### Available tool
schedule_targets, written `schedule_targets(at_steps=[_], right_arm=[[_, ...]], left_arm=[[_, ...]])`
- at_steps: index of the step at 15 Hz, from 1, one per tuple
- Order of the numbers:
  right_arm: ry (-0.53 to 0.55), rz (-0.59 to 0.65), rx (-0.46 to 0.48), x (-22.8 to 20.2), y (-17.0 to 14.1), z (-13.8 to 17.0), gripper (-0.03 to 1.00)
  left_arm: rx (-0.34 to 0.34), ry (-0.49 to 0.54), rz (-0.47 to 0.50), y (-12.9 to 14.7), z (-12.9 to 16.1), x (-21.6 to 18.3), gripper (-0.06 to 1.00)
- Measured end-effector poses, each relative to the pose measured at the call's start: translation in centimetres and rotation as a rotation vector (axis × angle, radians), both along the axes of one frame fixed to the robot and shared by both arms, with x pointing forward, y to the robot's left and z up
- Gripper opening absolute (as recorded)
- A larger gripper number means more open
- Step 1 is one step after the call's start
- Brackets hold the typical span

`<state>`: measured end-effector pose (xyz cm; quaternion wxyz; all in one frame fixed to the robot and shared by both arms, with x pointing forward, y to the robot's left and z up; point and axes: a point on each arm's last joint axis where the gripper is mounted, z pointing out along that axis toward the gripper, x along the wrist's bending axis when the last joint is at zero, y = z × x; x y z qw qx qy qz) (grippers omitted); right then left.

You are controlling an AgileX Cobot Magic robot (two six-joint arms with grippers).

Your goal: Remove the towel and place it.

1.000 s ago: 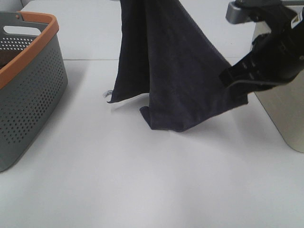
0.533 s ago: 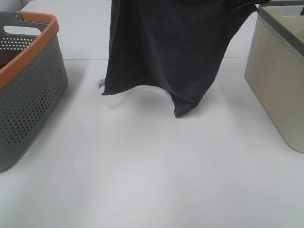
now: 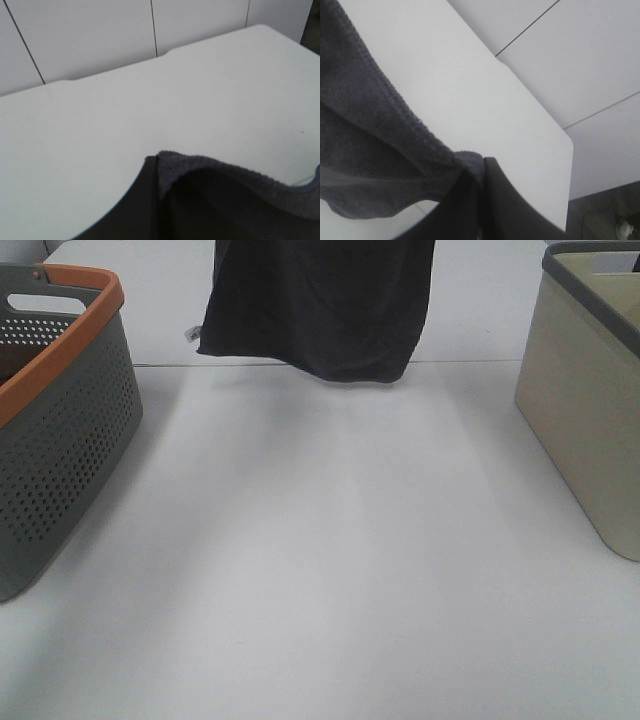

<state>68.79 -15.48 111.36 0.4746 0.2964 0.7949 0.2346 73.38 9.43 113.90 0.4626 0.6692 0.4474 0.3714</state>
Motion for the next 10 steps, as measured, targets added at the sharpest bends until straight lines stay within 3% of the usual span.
schedule_targets(at_steps=[2, 5, 7, 10], right_arm=[[-0.097, 0.003, 0.017, 3.0, -1.2, -0.3, 0.0], [-0.145, -0.04, 0.07, 4.9, -4.5, -0.9, 0.0], [-0.076, -0.088, 0.16, 5.7, -5.4, -3.0, 0.0], [0.159, -0.176, 0.246, 5.6, -5.0, -6.8, 0.0]], left_arm=[[-0.032, -0.11, -0.027, -0.6, -1.9, 1.8, 0.0], [-0.027, -0.104, -0.037, -1.1, -4.7, 3.0, 0.0], [-0.007, -0.054, -0.034, -1.3, -6.7, 3.5, 0.0], [0.049, 0.059, -0.03, -1.9, -8.7, 3.3, 0.0]])
